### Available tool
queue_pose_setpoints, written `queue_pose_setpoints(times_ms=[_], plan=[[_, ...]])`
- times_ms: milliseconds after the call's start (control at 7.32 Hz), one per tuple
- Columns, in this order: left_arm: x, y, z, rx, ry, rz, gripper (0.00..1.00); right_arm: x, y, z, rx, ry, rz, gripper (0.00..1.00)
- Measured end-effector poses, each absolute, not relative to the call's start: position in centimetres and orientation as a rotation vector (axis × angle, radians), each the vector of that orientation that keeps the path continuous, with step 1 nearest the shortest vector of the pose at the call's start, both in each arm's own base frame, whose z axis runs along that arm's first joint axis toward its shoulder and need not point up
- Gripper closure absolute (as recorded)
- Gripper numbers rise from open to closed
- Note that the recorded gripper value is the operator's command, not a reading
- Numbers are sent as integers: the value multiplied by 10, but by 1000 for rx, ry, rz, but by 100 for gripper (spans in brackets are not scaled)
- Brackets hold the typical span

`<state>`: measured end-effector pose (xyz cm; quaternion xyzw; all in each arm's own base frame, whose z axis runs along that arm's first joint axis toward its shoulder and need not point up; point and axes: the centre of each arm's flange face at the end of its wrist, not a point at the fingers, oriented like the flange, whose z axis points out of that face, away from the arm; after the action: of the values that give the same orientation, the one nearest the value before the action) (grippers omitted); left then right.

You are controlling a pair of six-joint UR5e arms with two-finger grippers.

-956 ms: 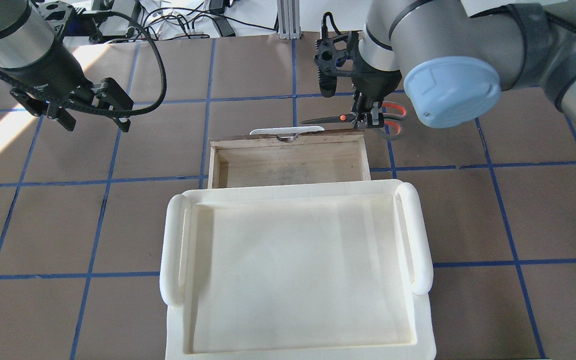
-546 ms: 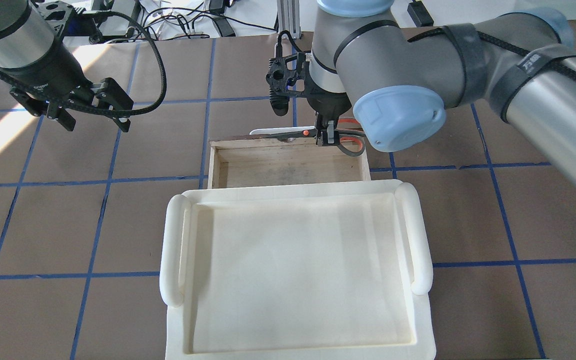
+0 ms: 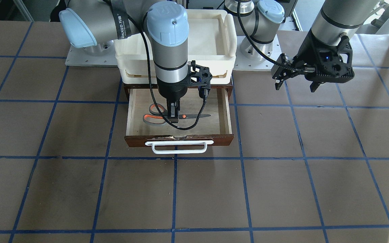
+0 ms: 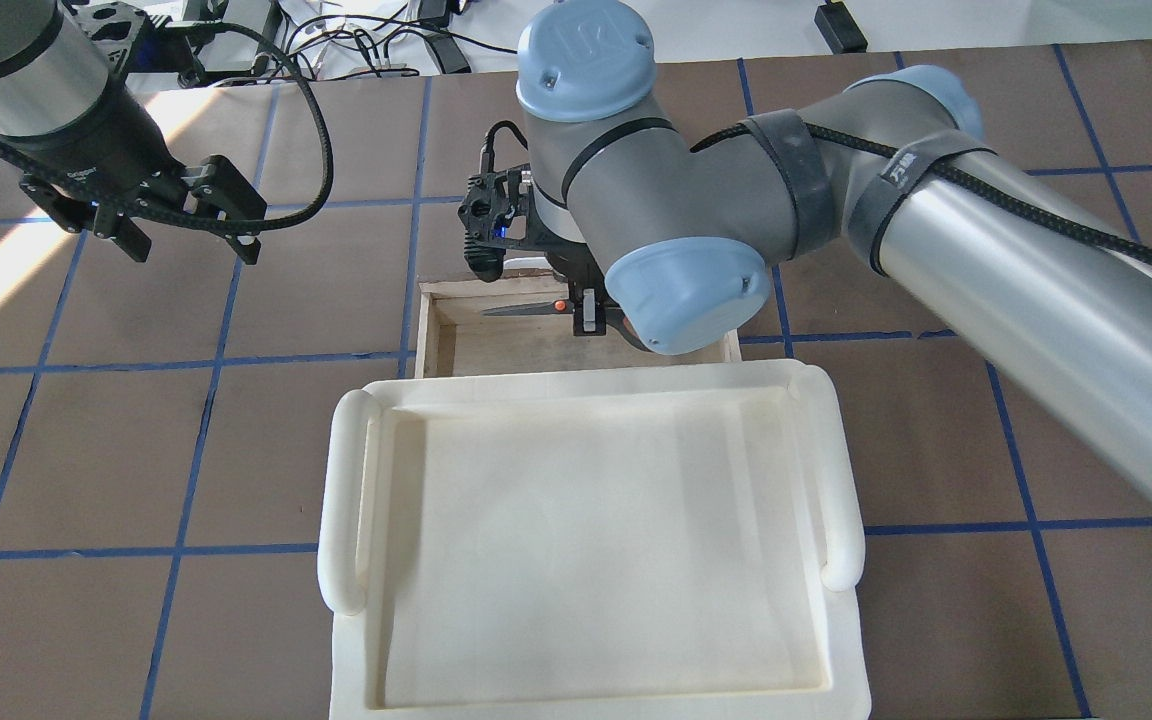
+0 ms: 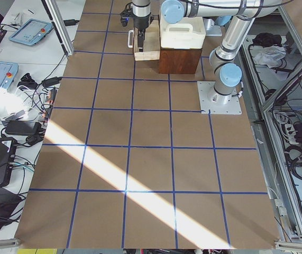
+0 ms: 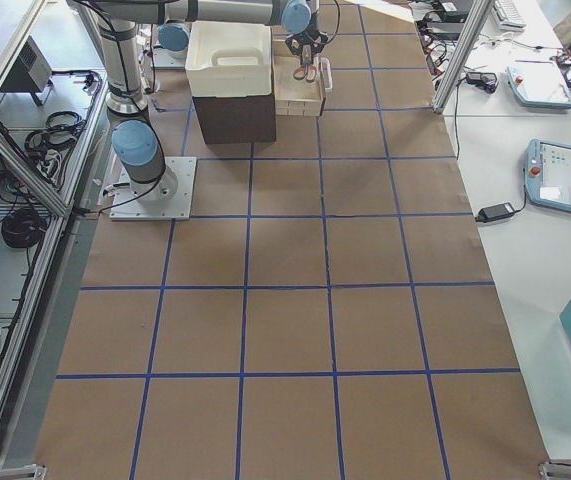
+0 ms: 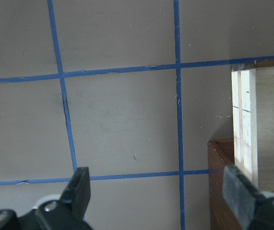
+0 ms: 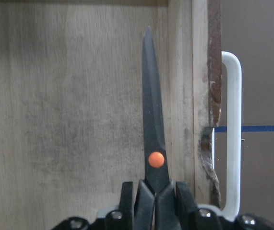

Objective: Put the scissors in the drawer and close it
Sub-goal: 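Carry the scissors with the right gripper over the open drawer, then lower the scissors into the drawer and open the right gripper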

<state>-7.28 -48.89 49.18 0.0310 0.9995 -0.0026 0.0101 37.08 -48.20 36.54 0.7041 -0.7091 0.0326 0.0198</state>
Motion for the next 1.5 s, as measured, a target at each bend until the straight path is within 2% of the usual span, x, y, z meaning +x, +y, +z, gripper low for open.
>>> queue_pose_setpoints(times_ms=[1503], plan=[[-72,-492,489,95,3120,-7,0,385,-479,310,2191,-2230,-41,100]])
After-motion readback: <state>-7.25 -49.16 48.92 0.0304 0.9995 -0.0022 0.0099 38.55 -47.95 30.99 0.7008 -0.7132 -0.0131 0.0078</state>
